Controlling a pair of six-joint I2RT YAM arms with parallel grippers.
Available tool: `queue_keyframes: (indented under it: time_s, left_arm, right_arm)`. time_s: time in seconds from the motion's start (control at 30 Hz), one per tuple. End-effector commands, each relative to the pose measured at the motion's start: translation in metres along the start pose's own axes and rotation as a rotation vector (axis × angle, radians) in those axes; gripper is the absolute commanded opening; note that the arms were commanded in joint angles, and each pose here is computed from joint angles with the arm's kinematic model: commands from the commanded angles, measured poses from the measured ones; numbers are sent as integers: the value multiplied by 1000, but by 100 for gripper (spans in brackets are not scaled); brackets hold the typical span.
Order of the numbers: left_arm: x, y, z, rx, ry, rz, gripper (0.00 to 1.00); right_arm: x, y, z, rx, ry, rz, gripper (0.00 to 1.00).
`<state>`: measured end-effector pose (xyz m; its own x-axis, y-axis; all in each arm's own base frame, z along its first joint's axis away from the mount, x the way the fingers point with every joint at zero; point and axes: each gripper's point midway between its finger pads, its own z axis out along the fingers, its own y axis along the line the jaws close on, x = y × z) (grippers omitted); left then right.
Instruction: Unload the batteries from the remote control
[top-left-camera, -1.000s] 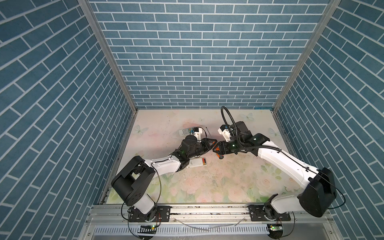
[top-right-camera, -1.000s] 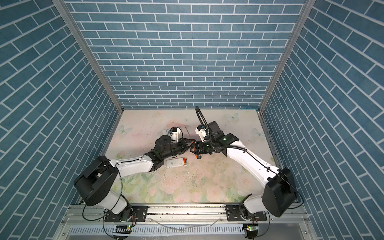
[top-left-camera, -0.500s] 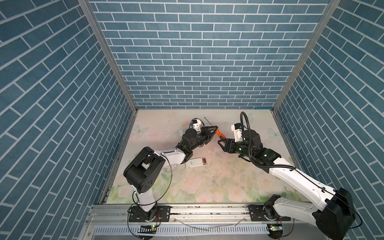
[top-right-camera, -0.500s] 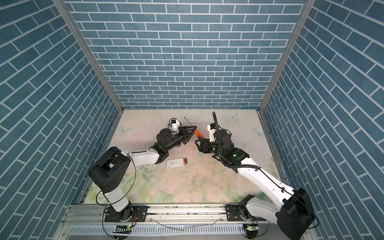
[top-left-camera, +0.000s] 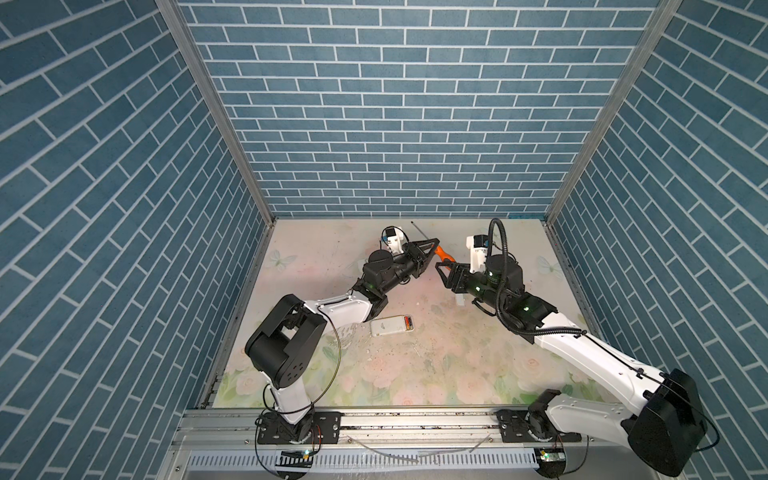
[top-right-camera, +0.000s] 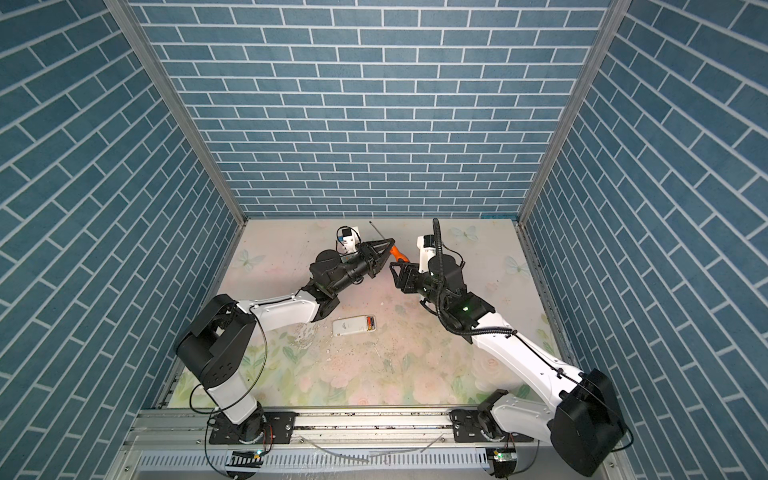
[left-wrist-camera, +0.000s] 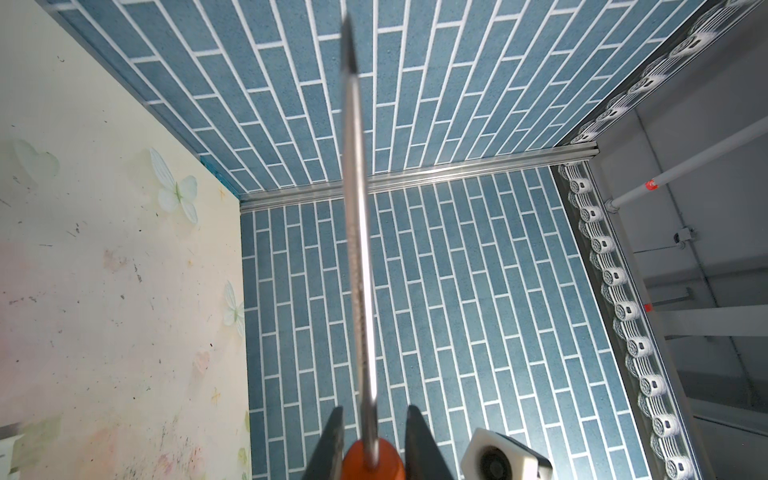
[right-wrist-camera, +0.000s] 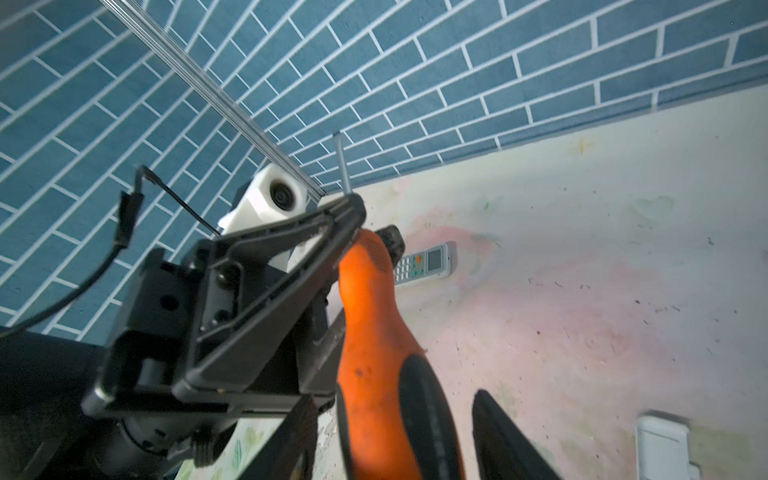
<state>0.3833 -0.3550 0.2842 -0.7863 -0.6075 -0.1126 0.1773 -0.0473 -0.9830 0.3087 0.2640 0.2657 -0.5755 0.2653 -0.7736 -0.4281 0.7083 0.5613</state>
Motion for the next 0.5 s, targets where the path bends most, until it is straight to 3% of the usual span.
queue_keyframes:
  time_s: [0.0, 0.47]
  left_arm:
    - [-3, -31, -3, 78, -4, 15, 0]
    - [2, -35, -2, 94, 0, 0, 0]
  right_arm:
    - [-38, 27, -1, -76, -112, -19, 59]
    - [-44, 32, 10, -100, -133, -37, 48]
